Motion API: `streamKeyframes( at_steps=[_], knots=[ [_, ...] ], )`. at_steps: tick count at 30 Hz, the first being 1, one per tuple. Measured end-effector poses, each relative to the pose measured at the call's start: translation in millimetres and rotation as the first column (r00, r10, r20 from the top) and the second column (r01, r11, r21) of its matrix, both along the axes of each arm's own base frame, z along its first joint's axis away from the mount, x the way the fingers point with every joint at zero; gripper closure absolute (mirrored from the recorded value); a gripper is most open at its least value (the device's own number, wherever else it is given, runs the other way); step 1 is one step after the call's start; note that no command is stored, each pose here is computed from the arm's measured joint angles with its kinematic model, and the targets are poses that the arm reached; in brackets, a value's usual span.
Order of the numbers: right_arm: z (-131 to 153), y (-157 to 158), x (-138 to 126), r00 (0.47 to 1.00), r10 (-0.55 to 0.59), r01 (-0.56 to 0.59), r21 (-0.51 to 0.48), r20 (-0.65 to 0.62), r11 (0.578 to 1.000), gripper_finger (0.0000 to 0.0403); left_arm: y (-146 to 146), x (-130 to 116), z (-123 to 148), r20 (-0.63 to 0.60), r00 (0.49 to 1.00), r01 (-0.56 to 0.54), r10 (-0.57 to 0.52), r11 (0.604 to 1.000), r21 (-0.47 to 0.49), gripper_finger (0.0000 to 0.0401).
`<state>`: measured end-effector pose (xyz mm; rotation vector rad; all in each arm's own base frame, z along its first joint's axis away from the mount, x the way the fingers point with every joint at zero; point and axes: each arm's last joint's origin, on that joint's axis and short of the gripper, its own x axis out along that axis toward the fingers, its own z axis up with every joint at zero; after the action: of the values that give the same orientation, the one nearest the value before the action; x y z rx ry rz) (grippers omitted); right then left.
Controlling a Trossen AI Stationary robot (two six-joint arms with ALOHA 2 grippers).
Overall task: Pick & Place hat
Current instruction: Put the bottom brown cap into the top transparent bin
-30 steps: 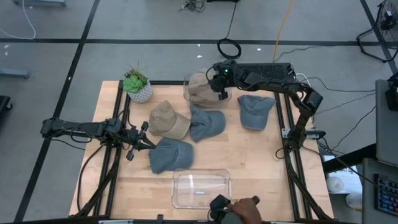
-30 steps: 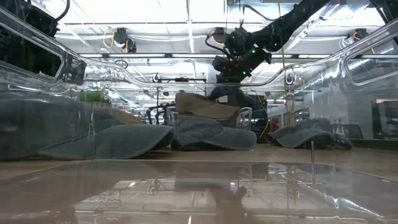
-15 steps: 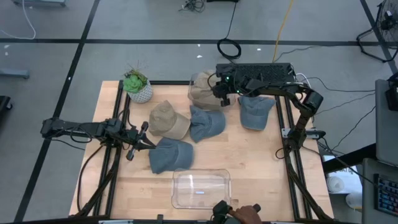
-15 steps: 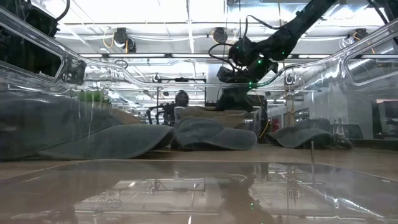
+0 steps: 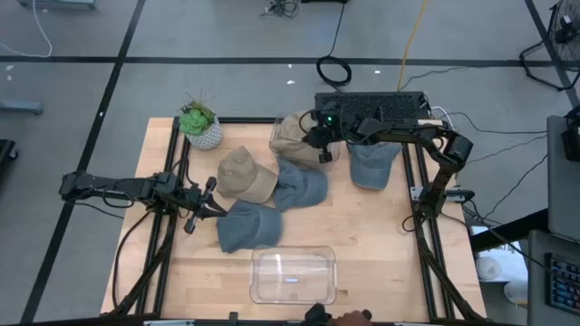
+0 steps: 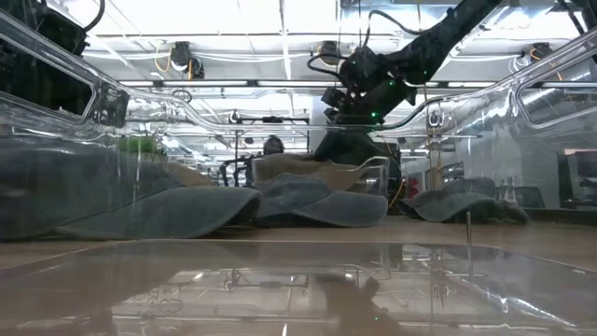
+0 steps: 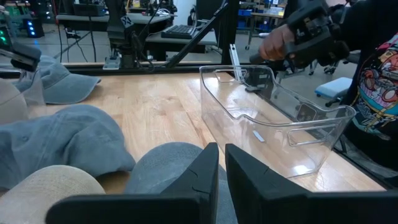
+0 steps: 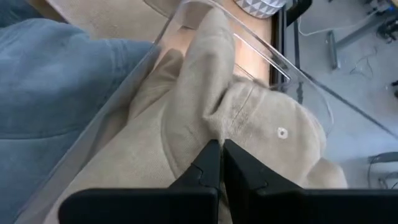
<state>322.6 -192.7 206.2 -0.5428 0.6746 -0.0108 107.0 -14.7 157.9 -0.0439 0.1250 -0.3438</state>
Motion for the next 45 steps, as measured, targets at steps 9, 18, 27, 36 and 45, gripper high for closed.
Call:
streamKeyframes(
  at_steps=[9,18,27,36,45],
  knots=[
    [4.1,3.3,-2.5,0.989,-0.147,0.142,0.194,0.015,0.971,0.0381,0.0,0.0,0.0,0.000,1.000,0.000,0.000,1.000,0.000,0.0364],
    [45.9,18.0,-10.9,0.966,-0.220,0.182,0.251,0.134,0.951,0.0274,0.0,0.0,0.0,0.000,1.000,0.000,0.000,1.000,0.000,0.0364],
    [101.8,10.9,-23.5,0.886,-0.451,0.389,0.358,0.108,0.849,0.0327,0.0,0.0,0.0,0.000,1.000,0.000,0.000,1.000,0.000,0.0364],
    [71.8,-42.8,-11.8,0.854,-0.520,0.481,0.438,-0.038,0.759,0.0401,0.0,0.0,0.0,0.000,1.000,0.000,0.000,1.000,0.000,0.0364],
    [10.3,-73.1,0.6,0.834,-0.531,0.536,0.453,-0.152,0.712,0.0403,0.0,0.0,0.0,0.000,1.000,0.000,0.000,1.000,0.000,0.0364]
  ],
)
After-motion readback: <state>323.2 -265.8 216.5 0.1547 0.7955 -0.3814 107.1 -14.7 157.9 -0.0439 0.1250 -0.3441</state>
